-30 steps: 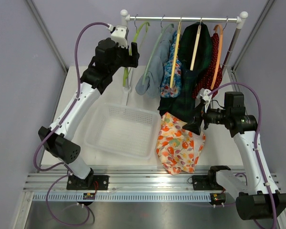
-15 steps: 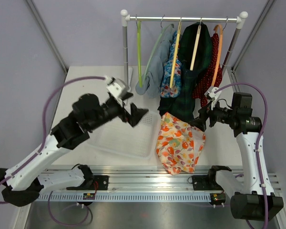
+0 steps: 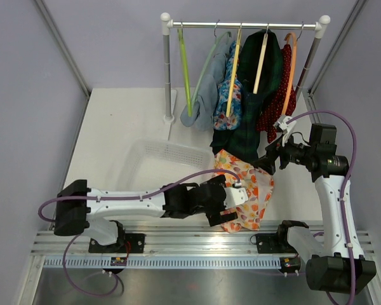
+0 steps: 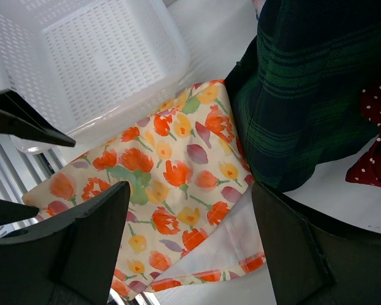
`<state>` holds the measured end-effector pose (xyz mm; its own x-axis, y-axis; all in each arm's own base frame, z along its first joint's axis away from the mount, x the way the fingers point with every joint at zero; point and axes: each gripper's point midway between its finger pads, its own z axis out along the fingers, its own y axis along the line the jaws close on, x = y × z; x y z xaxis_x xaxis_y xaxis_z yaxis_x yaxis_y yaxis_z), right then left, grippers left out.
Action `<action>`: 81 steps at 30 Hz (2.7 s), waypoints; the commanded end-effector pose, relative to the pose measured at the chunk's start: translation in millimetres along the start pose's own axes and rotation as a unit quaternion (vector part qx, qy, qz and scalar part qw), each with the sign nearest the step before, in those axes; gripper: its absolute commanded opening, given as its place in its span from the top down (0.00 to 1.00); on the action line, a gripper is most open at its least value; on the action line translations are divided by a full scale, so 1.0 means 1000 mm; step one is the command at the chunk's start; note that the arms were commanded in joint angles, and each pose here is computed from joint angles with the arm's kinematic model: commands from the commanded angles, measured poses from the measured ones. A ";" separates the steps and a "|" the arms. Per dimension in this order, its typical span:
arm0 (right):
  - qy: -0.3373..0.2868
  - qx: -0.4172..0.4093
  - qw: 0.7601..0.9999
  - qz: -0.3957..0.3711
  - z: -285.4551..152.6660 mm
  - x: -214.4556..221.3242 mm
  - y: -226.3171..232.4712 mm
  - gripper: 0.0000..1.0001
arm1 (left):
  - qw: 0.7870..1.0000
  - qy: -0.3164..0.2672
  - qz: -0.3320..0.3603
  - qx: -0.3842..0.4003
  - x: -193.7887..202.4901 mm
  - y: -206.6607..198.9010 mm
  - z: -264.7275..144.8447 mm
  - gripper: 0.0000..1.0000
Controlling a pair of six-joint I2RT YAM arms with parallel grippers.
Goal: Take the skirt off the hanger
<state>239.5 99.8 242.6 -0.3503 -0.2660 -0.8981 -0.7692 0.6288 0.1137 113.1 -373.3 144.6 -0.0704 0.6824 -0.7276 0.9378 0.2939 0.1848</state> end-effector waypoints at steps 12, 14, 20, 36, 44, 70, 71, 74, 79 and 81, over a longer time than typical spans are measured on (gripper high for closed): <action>-0.006 0.001 1.000 -0.003 0.001 -0.003 -0.004 0.14 | 0.997 -0.004 0.072 0.000 0.010 -0.020 0.069 0.14; -0.006 0.001 1.000 -0.003 0.001 -0.003 -0.004 0.14 | 0.997 -0.003 0.080 0.002 0.013 -0.023 0.070 0.14; -0.006 0.003 1.000 -0.004 0.000 -0.003 -0.004 0.14 | 0.995 0.009 0.100 0.004 0.029 -0.029 0.082 0.19; -0.008 0.013 1.000 -0.005 -0.003 -0.004 -0.006 0.14 | 0.994 0.036 0.101 0.010 0.053 -0.035 0.097 1.00; -0.009 0.062 0.998 0.004 -0.008 -0.005 -0.023 0.14 | 0.981 -0.161 0.064 -0.091 -0.081 0.022 -0.032 1.00; -0.008 0.071 0.997 0.022 -0.007 -0.002 -0.032 0.14 | 0.781 -0.360 -0.058 -0.507 -0.157 0.262 -0.385 1.00; -0.008 0.071 0.997 0.022 -0.007 -0.002 -0.032 0.14 | 0.779 -0.354 -0.054 -0.515 -0.156 0.265 -0.388 1.00; -0.009 0.072 0.997 0.022 -0.007 -0.003 -0.031 0.14 | 0.777 -0.336 -0.057 -0.529 -0.146 0.273 -0.385 1.00; -0.010 0.071 0.997 0.021 -0.007 -0.003 -0.030 0.14 | 0.809 -0.299 -0.083 -0.500 -0.106 0.272 -0.338 1.00; -0.010 0.071 0.997 0.020 -0.007 -0.003 -0.031 0.14 | 0.819 -0.290 -0.090 -0.487 -0.094 0.268 -0.323 1.00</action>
<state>254.5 79.3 240.2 -0.3925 -0.2279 -0.8911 -0.6782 0.7261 0.1131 261.1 -136.7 495.6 0.2878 0.2683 -0.9194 0.1415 0.9375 0.3179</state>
